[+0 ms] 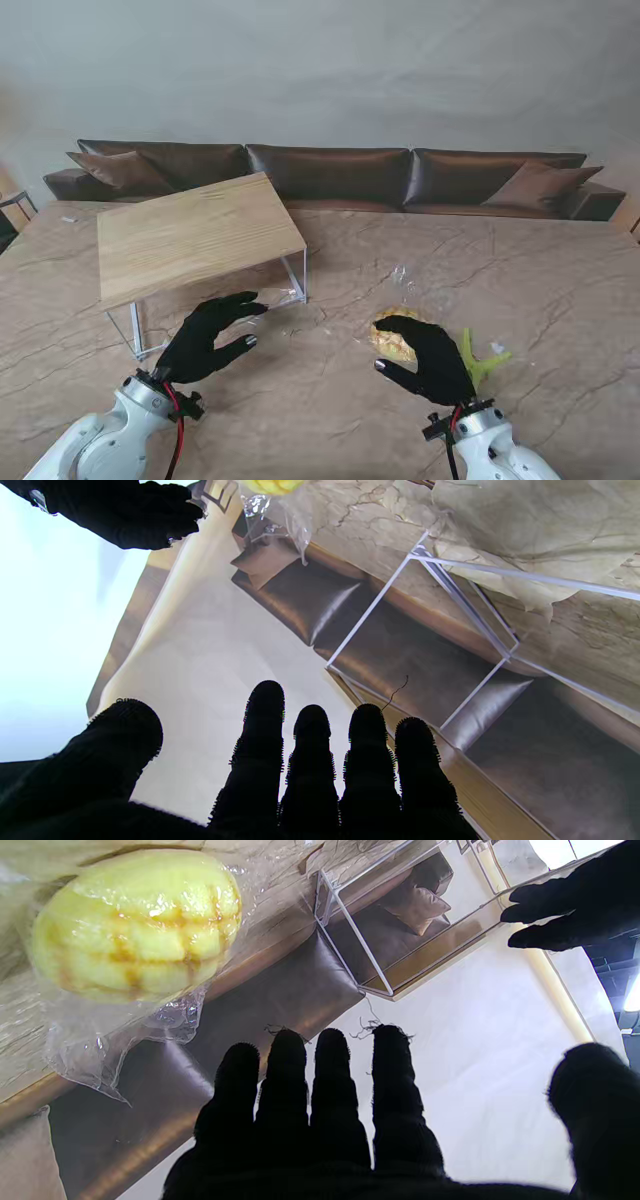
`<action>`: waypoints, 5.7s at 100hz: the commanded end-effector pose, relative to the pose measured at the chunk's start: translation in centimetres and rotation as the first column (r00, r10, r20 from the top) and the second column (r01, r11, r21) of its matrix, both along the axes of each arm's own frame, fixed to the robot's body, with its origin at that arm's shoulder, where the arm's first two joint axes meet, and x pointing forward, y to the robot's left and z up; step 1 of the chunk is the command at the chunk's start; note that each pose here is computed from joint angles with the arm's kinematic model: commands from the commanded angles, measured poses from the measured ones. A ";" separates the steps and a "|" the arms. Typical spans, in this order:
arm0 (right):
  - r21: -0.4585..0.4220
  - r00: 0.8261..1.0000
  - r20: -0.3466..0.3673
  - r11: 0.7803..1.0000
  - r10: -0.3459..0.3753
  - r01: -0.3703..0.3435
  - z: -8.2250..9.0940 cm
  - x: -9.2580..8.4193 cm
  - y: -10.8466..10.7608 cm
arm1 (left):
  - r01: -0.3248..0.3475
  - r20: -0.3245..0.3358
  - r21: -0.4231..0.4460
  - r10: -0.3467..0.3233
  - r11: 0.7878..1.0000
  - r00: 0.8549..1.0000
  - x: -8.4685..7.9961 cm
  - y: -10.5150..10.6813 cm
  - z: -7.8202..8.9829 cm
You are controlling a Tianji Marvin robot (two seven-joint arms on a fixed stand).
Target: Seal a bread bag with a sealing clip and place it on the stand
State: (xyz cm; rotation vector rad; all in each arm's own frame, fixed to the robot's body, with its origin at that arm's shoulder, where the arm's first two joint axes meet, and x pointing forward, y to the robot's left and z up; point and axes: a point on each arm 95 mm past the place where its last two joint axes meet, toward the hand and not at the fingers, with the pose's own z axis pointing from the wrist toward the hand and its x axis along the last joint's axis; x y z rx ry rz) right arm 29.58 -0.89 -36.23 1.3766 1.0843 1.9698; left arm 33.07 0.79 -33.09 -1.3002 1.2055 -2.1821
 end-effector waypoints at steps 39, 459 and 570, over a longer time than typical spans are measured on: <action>-0.073 1.000 -0.015 0.997 -0.014 0.013 1.4 0.9 -0.2 | -0.012 -0.006 0.000 0.012 1.000 1.000 -0.7 0.2 -0.2; -0.029 0.834 -0.517 0.977 -0.194 0.209 -3.2 13.6 7.8 | -0.047 -0.081 0.028 0.049 0.999 0.995 0.0 2.8 -3.1; 0.203 0.993 0.002 0.972 -0.119 0.116 2.2 7.0 7.5 | -0.032 -0.195 -0.041 0.024 0.999 0.980 5.4 -4.1 -3.3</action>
